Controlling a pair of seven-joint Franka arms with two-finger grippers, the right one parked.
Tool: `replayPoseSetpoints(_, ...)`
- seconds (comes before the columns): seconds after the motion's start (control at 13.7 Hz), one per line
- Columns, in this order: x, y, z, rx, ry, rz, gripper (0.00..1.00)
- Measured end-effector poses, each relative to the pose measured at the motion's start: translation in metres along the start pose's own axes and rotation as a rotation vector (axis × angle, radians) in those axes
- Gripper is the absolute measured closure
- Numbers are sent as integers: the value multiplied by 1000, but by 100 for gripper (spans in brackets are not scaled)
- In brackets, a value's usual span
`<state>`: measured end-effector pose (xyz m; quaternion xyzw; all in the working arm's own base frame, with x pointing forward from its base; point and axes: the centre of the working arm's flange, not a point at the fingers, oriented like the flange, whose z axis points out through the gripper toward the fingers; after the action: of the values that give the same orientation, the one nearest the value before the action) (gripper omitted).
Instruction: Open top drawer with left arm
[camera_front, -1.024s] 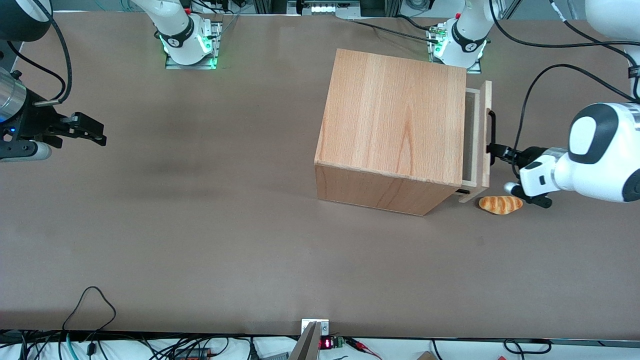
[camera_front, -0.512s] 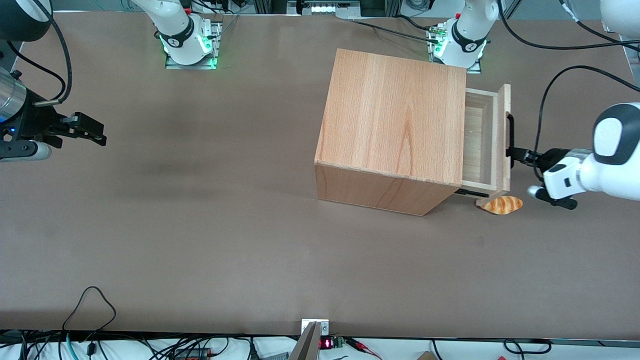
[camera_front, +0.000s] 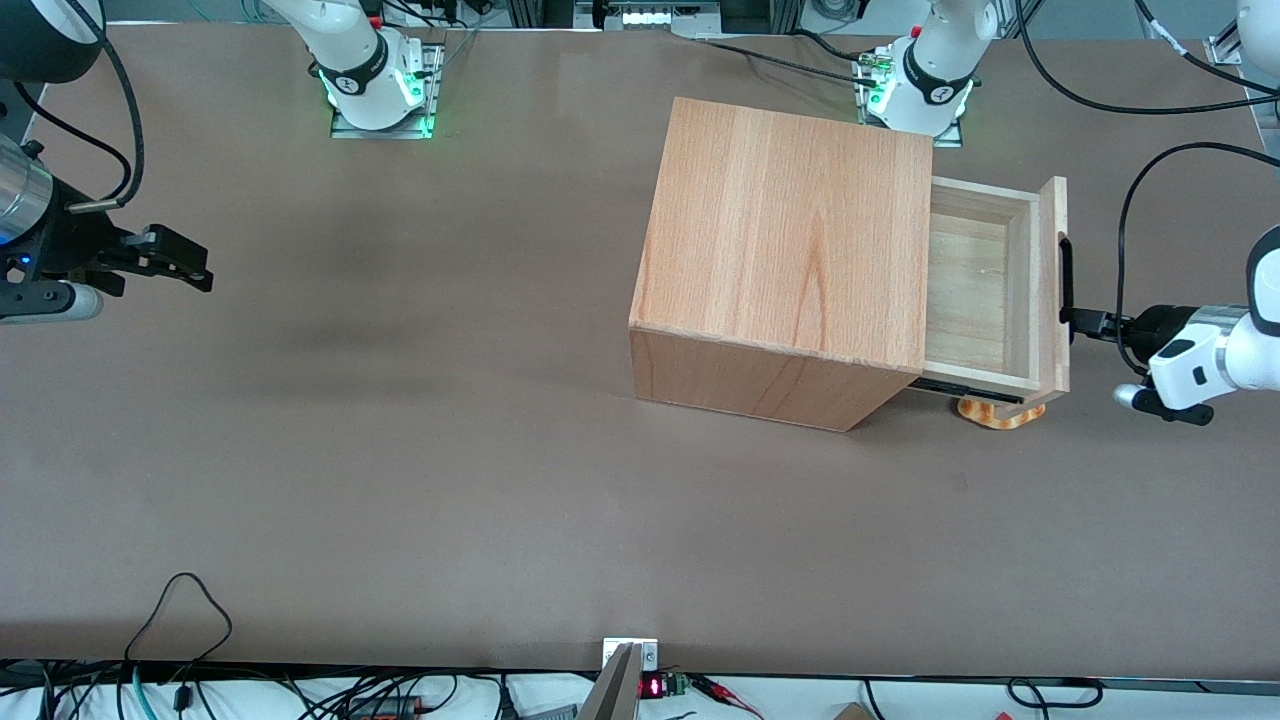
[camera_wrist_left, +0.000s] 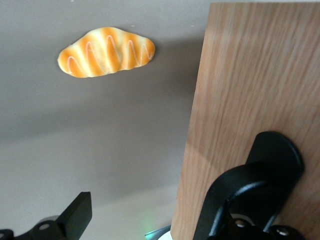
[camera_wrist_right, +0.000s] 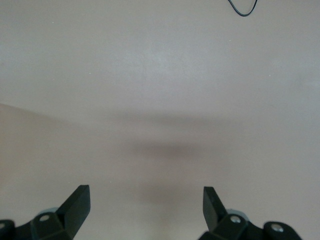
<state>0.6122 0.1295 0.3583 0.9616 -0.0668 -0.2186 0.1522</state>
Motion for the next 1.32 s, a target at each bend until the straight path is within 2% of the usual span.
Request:
replayPoseSetpoints(0.51,-13,-51,-15,-14,56,-71,0)
replayPoseSetpoints(1.32,-11,-62,-18,-11,75,51,0)
